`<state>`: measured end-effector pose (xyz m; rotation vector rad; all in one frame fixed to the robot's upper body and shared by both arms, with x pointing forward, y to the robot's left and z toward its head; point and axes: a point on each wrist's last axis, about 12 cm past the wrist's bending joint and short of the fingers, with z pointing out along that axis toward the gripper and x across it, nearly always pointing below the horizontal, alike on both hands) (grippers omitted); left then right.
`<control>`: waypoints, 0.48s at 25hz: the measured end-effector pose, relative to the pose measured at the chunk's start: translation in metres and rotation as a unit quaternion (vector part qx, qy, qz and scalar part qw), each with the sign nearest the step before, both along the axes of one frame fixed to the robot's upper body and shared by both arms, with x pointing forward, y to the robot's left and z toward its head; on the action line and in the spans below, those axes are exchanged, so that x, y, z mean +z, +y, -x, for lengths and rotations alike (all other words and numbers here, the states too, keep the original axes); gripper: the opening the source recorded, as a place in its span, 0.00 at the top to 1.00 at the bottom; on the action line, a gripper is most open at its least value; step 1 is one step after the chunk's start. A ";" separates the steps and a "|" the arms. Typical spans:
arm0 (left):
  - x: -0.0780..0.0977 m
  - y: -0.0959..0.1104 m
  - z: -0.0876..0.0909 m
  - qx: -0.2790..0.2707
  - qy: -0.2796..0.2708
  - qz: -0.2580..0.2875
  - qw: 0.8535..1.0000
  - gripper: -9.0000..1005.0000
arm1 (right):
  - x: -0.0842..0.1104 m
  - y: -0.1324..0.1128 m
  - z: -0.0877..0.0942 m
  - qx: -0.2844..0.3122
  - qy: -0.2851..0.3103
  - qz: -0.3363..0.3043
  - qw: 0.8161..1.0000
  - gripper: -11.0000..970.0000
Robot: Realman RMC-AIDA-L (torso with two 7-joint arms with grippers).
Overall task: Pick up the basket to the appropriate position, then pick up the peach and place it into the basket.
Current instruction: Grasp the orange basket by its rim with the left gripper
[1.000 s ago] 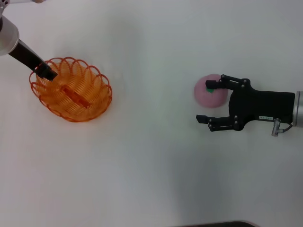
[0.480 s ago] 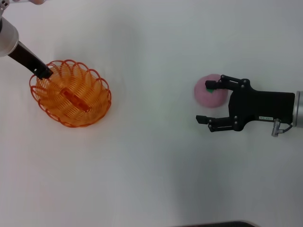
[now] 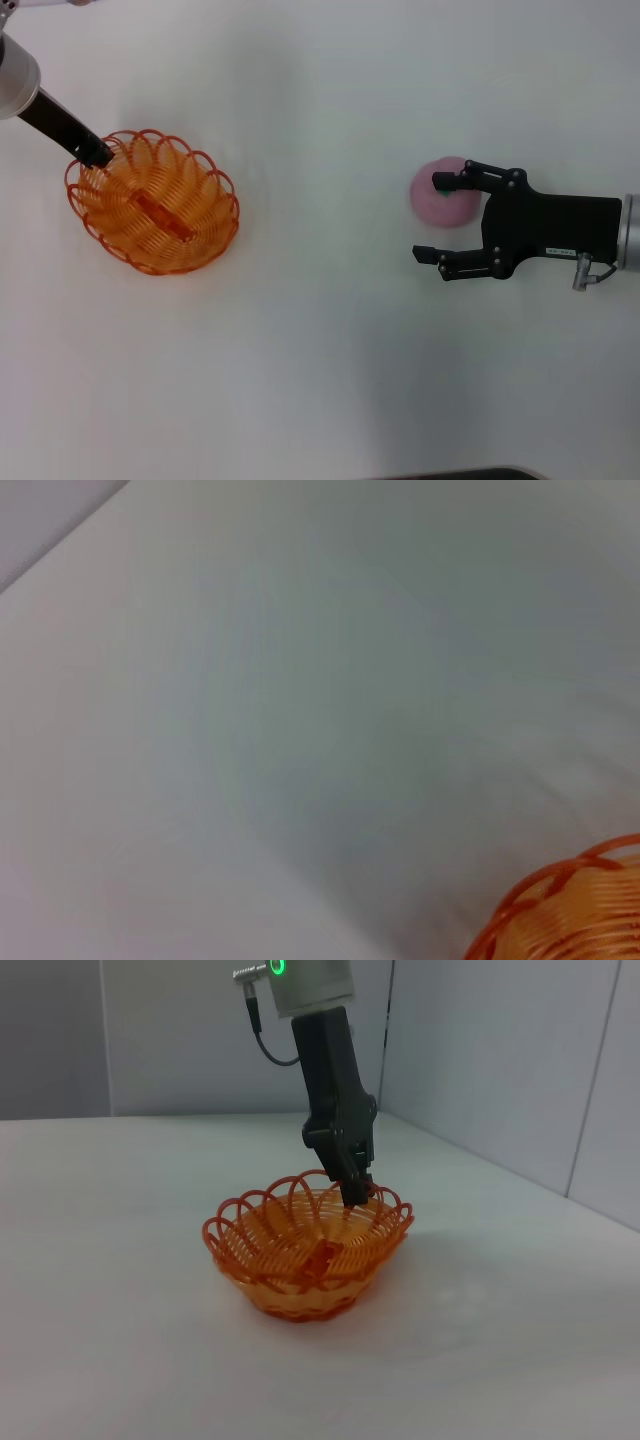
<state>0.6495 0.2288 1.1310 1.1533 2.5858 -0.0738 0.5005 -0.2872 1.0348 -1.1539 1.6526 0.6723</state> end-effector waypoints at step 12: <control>0.022 0.008 -0.002 0.065 0.046 0.053 0.995 0.89 | 0.000 0.000 0.000 0.000 0.000 0.000 1.000 0.02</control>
